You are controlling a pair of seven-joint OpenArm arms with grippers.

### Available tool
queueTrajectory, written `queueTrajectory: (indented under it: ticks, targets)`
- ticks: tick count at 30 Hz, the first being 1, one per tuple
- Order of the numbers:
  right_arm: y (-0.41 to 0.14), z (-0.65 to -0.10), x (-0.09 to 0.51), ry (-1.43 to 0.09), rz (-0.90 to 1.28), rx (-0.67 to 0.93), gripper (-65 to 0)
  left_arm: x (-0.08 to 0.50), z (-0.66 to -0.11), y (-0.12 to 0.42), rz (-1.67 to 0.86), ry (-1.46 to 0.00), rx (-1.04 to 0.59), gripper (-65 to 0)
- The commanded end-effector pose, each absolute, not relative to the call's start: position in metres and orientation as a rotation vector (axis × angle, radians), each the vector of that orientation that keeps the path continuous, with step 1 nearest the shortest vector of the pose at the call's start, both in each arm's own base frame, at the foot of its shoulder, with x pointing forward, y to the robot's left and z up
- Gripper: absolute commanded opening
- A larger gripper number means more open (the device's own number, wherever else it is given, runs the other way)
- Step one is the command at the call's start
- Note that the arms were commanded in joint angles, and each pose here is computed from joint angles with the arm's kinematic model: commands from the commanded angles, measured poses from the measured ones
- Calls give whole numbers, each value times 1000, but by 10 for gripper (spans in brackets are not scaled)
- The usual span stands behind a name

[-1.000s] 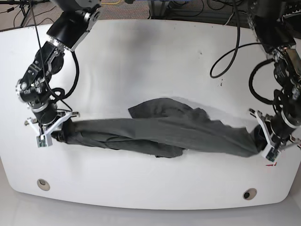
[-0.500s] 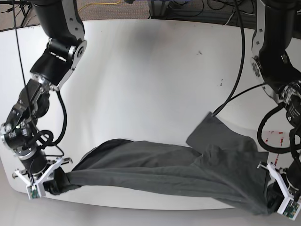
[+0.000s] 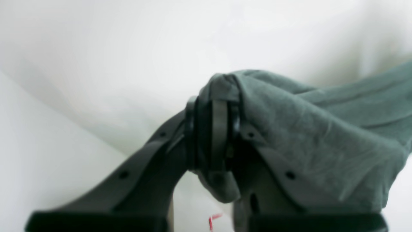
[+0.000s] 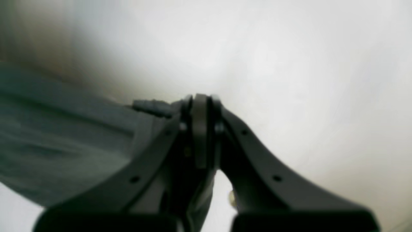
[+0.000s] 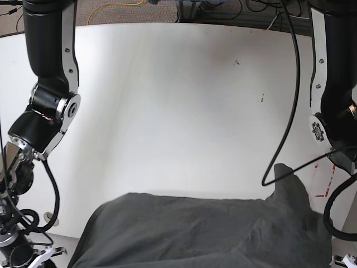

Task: Fold the T-shirt properly
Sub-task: 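Lift the shirt with both grippers and swing it toward the robot, then lay the shirt flat on the table and open both grippers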

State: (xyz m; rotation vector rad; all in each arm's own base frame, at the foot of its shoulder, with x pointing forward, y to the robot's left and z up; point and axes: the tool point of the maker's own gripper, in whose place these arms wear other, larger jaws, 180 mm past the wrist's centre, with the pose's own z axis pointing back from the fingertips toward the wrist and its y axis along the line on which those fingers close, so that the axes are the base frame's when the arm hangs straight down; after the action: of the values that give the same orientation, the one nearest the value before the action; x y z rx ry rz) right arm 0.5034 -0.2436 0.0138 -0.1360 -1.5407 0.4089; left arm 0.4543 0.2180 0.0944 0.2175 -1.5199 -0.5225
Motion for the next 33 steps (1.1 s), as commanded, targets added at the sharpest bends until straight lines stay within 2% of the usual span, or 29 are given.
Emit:
queueTrajectory:
  ticks: [1,5,12,22,33]
  targets:
    - [-254,43,498,-1606,394,-172,-648,453,122,217,-522,-1588,199,-612]
    - [-262,35,496,-1563,384,-190,-648,456,117,218,-523,-1569,192,-612]
    - [-277,-32,473,-1454,349,-214,-648,463,61,220,-525,-1436,178,-612]
    - [-275,-156,413,-1254,299,-182,-648,436,-79,229,-527,-1185,164,-612]
    - [-263,-270,330,-1011,217,-101,-648,352,-234,255,-553,-780,162,-612]
